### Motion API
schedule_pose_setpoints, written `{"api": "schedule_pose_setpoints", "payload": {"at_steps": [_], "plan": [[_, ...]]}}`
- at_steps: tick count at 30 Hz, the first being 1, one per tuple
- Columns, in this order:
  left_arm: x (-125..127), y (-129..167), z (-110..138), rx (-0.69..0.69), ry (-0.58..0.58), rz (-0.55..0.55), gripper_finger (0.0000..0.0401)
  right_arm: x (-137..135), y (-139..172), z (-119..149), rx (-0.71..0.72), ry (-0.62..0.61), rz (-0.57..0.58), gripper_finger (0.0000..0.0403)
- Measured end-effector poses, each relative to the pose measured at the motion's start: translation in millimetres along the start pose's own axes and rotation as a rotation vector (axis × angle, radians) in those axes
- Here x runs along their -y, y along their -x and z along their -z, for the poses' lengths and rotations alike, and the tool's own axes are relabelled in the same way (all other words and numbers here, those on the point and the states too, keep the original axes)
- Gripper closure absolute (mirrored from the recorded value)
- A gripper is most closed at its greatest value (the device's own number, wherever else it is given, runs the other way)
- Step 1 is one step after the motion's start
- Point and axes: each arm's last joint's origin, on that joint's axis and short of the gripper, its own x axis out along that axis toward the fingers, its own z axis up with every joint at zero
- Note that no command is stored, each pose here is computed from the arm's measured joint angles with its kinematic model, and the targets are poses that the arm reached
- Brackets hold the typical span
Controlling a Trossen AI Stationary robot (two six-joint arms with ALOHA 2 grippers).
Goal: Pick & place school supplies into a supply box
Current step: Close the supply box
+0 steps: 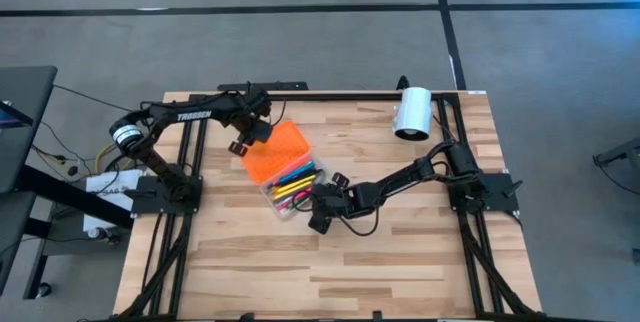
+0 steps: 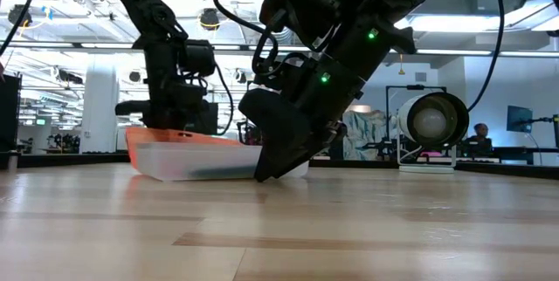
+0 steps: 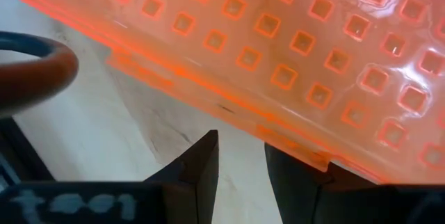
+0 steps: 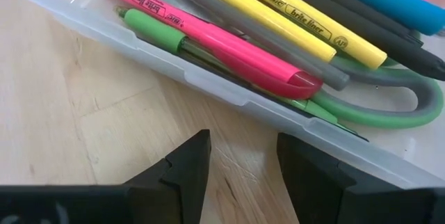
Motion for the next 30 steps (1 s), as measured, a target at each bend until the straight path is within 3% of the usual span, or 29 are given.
{"api": "schedule_pose_setpoints", "payload": {"at_steps": [22,30], "plan": [[11.9,2.5,-0.6,0.006,0.011,0.116,0.0292,9.6,-4.8,-6.1,0.024,-0.091,0.027,0.0235],[14.4,25.3,-0.9,0.044,0.006,0.042,0.0292,11.0,-5.2,-6.1,0.017,-0.031,0.035,0.0235]]}}
